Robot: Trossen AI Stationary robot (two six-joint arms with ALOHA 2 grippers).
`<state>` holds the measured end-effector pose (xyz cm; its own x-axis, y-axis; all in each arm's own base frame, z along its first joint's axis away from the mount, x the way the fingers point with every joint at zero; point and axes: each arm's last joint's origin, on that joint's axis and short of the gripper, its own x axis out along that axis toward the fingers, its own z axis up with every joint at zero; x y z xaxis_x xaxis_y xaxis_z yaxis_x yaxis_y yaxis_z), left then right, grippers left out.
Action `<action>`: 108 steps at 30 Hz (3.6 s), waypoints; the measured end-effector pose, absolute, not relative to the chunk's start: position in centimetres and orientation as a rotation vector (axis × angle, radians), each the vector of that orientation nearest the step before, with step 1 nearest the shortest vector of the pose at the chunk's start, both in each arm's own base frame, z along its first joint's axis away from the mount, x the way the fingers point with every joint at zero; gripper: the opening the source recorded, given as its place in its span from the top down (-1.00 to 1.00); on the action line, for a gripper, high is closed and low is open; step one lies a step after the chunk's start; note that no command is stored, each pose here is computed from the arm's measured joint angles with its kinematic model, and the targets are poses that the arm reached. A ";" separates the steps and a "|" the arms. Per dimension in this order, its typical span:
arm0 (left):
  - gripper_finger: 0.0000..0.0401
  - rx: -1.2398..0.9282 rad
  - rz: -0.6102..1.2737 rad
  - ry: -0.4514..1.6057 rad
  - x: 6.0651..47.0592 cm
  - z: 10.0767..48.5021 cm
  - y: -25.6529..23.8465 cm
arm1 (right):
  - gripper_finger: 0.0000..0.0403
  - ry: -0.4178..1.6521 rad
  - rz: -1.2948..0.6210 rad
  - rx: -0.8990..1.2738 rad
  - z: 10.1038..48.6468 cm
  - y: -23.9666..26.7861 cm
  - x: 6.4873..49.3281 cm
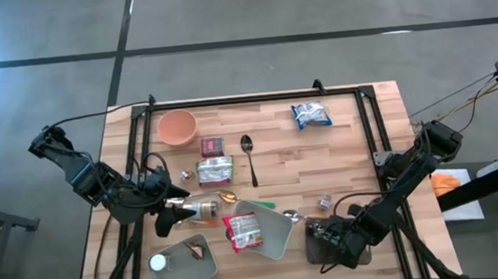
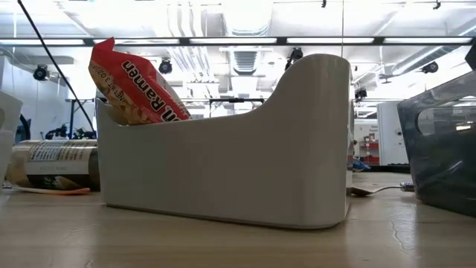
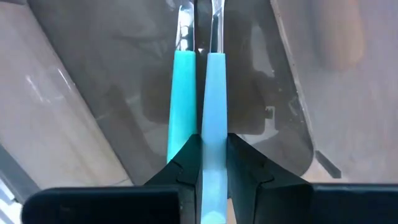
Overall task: Pick & Place Food Item
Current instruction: Put the light blue spoon into the black bin, then put the blue noodle pack into the right gray bin
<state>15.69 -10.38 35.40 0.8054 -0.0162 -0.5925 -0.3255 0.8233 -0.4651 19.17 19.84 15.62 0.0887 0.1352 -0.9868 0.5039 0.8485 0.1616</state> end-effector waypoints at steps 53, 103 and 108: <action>-0.70 -0.575 0.176 0.627 15.6 35.3 -10.4 | 0.41 1.517 -0.111 0.383 18.4 21.0 19.8; -0.70 -0.650 0.252 0.515 17.1 36.0 -9.1 | -0.12 1.243 -0.310 -0.055 29.9 -5.5 25.6; -0.70 -0.654 0.263 0.512 17.2 36.0 -8.8 | -0.12 1.359 -0.196 -0.211 27.4 -7.9 27.6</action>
